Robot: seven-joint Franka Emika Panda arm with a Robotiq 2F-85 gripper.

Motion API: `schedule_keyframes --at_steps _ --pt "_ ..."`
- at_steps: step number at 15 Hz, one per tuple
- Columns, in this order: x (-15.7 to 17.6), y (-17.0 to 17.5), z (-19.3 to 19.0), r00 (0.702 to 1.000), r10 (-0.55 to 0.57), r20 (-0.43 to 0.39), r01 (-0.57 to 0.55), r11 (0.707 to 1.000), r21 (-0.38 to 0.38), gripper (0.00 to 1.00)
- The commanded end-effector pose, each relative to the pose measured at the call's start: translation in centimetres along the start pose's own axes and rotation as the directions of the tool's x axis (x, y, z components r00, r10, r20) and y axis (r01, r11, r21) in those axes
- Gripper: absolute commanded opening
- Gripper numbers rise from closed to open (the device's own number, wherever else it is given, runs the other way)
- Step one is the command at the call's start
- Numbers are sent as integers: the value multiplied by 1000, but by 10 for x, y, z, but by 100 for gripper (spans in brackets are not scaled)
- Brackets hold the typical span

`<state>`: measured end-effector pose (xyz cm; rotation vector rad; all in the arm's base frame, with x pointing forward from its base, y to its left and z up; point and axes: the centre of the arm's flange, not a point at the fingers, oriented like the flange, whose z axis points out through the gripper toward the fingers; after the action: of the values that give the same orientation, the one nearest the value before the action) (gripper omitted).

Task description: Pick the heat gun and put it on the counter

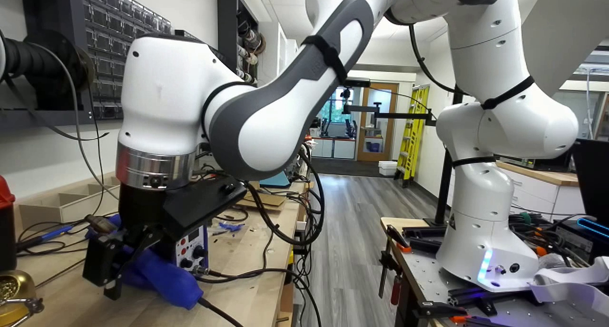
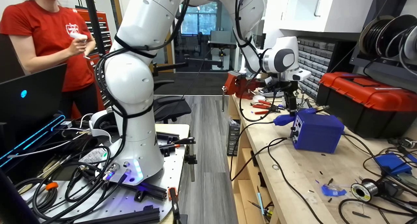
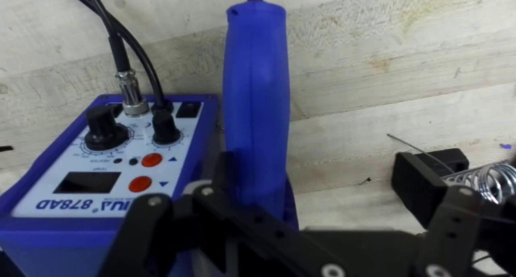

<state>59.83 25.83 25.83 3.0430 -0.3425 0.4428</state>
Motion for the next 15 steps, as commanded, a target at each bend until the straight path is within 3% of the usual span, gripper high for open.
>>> schedule_keyframes --at_steps 1,7,8,9,15 --pt "-9 -8 12 999 27 -45 -31 995 -91 100" --pt "-15 -4 27 998 22 -59 -32 987 -160 100" --pt "-14 -5 26 997 20 -70 -30 988 -154 75" --pt "-11 -7 25 996 17 -83 -29 989 -143 74" --pt "-1 -7 16 992 49 -120 -62 992 -106 34"
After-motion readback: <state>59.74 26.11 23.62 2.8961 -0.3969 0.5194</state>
